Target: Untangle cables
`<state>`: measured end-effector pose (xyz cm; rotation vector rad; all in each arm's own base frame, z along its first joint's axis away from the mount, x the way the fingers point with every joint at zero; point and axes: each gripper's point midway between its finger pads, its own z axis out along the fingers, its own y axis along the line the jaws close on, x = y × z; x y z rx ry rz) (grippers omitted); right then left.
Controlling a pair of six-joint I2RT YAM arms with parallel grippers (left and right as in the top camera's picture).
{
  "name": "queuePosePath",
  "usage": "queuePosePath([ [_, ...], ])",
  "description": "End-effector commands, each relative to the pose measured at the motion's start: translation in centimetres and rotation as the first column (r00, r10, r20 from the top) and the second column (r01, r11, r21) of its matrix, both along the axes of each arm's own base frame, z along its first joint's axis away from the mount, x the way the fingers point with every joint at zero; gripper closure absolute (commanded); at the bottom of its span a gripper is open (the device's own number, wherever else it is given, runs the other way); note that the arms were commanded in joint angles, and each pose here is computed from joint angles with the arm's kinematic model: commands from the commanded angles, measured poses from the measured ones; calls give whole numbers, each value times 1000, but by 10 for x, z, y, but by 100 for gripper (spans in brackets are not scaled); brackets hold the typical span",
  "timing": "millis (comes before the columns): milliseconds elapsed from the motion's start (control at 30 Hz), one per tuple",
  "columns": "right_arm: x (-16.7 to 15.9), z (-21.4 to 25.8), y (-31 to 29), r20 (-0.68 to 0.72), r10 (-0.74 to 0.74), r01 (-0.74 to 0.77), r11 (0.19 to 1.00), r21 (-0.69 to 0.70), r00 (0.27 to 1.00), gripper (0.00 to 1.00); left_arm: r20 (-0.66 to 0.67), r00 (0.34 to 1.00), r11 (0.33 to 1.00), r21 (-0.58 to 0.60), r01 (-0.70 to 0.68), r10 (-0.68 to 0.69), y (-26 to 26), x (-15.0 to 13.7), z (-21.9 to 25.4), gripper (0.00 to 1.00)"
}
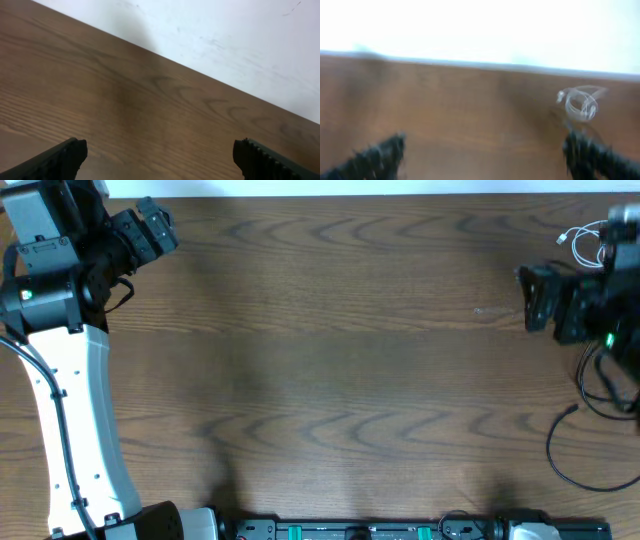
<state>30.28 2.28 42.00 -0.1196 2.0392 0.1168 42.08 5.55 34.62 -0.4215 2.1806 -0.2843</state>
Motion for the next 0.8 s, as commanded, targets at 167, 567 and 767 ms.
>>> queuePosePath([
  [167, -29, -45, -22, 237, -89, 96, 995, -19, 967, 1, 7, 1000, 1000, 8, 16, -16, -2, 0, 3, 2],
  [567, -56, -101, -20, 572, -82, 100, 995, 0, 816, 1, 7, 1000, 1000, 8, 16, -16, -2, 0, 3, 2],
  [767, -63, -140, -18, 625, -74, 92, 996, 4, 777, 1, 7, 1000, 1000, 8, 16, -16, -2, 0, 3, 2],
])
